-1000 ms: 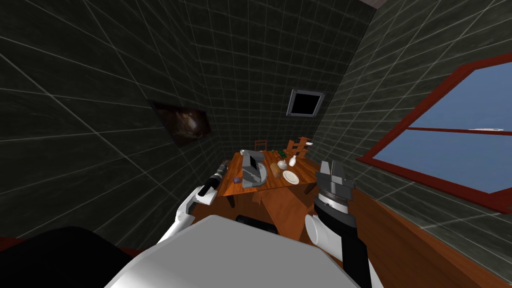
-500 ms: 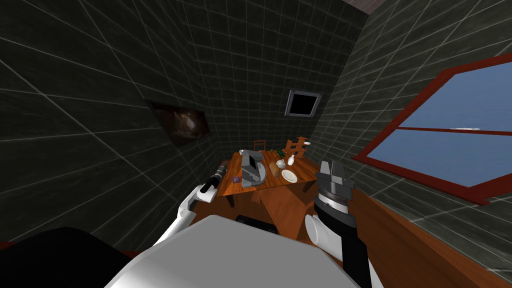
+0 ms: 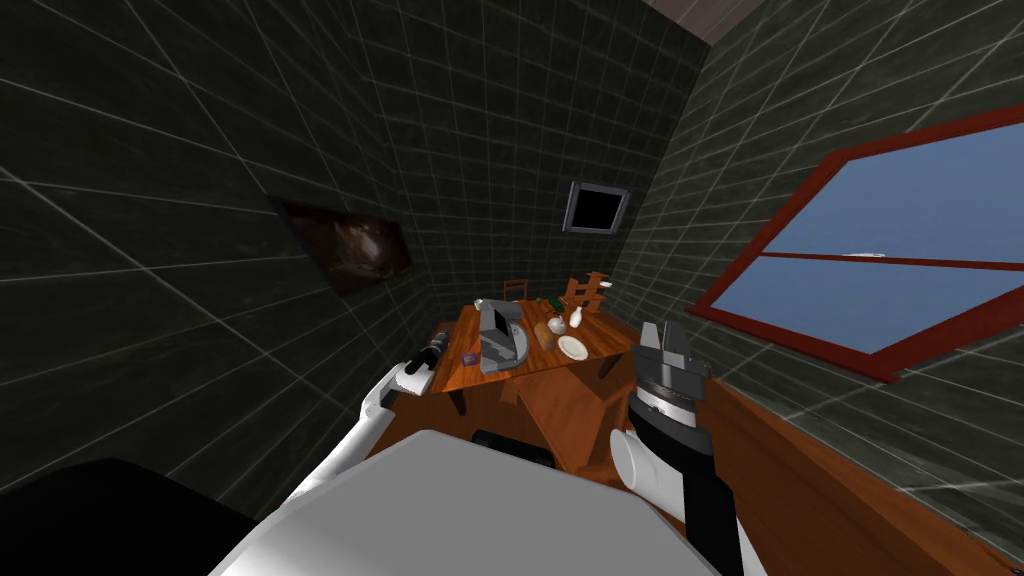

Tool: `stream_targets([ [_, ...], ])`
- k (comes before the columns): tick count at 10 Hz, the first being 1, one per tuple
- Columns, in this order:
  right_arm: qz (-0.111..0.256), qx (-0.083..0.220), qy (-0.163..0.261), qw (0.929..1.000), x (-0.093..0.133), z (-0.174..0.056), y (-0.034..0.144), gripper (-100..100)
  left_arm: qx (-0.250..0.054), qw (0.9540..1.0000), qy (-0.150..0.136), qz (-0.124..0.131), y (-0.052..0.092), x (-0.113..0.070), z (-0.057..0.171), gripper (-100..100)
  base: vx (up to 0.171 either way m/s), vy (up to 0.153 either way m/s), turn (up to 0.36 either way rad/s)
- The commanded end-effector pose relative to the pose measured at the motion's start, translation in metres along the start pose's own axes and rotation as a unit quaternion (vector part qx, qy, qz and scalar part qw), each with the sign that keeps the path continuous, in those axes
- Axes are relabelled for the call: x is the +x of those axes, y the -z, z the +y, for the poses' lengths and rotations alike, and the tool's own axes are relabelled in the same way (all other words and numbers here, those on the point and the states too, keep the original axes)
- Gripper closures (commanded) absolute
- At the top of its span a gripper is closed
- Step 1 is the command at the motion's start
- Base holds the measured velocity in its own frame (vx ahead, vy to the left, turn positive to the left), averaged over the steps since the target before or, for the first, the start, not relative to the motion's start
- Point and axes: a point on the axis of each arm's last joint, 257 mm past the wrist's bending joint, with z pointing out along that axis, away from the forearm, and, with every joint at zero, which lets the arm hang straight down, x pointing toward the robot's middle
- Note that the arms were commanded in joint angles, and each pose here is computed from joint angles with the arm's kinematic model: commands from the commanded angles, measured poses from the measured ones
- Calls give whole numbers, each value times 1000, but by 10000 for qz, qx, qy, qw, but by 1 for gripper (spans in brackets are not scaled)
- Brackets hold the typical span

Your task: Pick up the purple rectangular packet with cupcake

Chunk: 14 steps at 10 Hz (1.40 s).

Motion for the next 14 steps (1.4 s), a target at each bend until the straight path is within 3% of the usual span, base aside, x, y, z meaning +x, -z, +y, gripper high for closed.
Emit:
stream_targets([
  [1,0,0,0,10000,0,0,0,0,-306,9995,61,-100,-1,-7,19,-100,-21,1,-53],
  [4,0,0,1,10000,0,0,0,0,-844,9954,274,-351,-14,-30,47,-100,-21,4,-97],
  [6,0,0,1,10000,0,0,0,0,-1005,9938,275,-398,-12,-32,55,-100,-10,5,-27],
  [8,0,0,0,10000,0,0,0,0,-1339,9887,392,-553,-15,-44,72,-100,-10,5,-109],
  [12,0,0,1,10000,0,0,0,0,-1973,9745,642,-857,-16,-66,105,-100,-9,16,-101],
  [13,0,1,1,10000,0,0,0,0,-2183,9680,771,-971,-17,-74,115,-100,5,30,-121],
  [14,0,0,1,10000,0,0,0,0,-2273,9656,773,-1000,-15,-75,121,-100,-1,21,-96],
])
